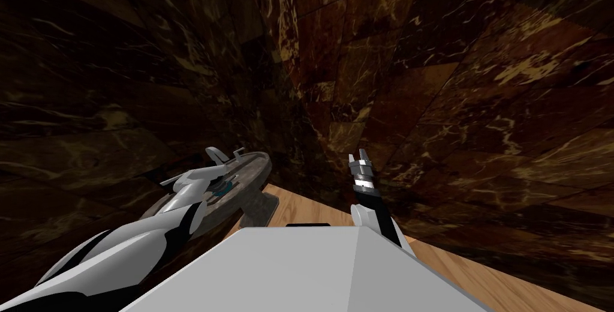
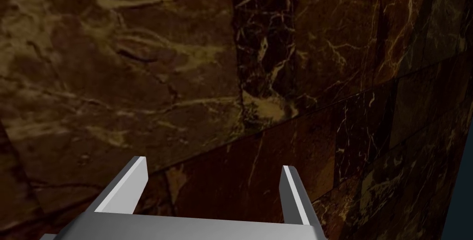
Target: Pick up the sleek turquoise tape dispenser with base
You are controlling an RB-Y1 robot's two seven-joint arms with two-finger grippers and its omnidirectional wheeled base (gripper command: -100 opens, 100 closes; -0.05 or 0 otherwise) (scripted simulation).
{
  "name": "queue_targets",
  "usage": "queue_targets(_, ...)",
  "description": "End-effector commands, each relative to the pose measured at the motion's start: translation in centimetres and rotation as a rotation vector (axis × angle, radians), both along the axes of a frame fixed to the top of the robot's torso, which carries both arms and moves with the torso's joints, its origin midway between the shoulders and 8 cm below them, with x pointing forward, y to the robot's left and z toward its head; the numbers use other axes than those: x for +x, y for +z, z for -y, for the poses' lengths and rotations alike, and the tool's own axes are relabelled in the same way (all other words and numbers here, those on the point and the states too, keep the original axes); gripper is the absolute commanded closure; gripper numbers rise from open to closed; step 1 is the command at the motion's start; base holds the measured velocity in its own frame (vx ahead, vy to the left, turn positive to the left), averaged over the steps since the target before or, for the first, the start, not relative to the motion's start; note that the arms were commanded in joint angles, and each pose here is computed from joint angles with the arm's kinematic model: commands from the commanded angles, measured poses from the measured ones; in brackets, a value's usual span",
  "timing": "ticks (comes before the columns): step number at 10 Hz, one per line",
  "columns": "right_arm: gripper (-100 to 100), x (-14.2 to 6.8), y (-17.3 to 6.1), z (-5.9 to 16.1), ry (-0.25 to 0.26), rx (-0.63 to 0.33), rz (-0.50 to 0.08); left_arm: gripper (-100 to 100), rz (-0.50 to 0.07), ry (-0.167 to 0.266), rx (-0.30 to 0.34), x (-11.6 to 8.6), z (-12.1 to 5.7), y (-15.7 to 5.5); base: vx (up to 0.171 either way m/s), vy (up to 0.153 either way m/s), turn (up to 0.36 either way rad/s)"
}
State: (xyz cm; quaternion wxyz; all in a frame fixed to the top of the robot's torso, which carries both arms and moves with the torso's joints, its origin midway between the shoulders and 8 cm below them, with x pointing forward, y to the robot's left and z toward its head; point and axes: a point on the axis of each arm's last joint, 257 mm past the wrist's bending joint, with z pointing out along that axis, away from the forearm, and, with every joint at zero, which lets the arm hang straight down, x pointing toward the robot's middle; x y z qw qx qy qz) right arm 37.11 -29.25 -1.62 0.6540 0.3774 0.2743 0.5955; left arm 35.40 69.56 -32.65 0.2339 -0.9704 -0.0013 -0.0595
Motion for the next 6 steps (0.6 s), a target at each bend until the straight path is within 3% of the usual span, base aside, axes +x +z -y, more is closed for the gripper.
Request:
queue_targets(1, 0, 0.0, 0.0, 0.0, 0.000, 0.000, 0.000, 100, 0.000, 0.000, 0.000, 0.0, 0.0, 0.0, 0.000, 0.000, 0.000)
queue_targets(2, 0, 0.0, 0.0, 0.0, 0.000, 0.000, 0.000, 0, 0.000, 0.000, 0.000, 0.0, 0.0, 0.0, 0.000, 0.000, 0.000)
queue_targets(3, 0, 0.0, 0.0, 0.0, 0.000, 0.000, 0.000, 100, 0.002, 0.007, 0.000, 0.1, -0.1, 1.0, -0.044, -0.024, -0.054)
queue_targets(5, 0, 0.0, 0.0, 0.0, 0.000, 0.000, 0.000, 100, 0.005, 0.007, 0.003, 0.1, -0.1, 1.2, -0.055, -0.028, -0.039)
queue_targets(6, 0, 0.0, 0.0, 0.0, 0.000, 0.000, 0.000, 0, 0.003, 0.009, 0.001, 0.1, 0.0, 1.3, -0.005, -0.004, 0.003)
